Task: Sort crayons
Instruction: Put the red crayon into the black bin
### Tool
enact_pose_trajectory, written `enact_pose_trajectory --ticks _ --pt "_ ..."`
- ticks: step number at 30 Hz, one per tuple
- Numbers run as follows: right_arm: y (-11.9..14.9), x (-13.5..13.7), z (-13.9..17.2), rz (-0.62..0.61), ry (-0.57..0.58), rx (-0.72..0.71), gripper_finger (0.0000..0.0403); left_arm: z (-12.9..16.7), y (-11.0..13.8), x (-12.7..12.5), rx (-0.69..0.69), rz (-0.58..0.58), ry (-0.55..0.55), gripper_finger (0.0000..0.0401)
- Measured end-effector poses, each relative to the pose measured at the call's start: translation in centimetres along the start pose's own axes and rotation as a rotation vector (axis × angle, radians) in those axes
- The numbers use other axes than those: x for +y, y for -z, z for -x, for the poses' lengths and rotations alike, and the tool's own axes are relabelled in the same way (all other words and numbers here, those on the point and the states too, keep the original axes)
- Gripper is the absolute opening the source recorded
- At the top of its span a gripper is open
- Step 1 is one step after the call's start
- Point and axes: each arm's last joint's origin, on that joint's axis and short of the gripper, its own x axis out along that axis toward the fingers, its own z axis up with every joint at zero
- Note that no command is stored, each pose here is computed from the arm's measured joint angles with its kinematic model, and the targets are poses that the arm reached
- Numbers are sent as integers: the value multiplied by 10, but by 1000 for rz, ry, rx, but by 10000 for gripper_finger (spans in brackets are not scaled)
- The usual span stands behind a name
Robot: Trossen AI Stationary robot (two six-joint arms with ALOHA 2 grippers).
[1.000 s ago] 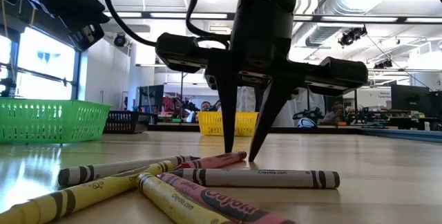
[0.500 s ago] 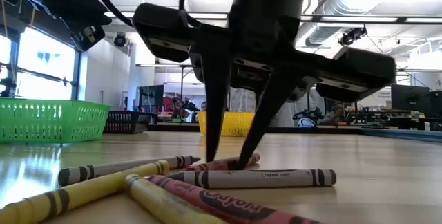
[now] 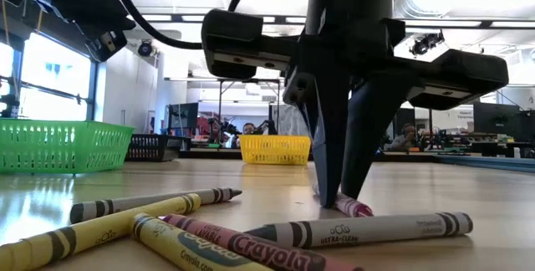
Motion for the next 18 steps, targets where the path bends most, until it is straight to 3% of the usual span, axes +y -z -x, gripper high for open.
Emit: enact_pose_trajectory --ticks 7,11,18 --pt "-11 3 2 38 -7 -10 14 0 0 0 -1 0 0 64" --pt "-21 6 11 58 -56 -112 10 0 0 0 -3 0 -2 64" --pt "-38 9 64 87 -202 -325 10 0 -2 2 -20 4 -19 64"
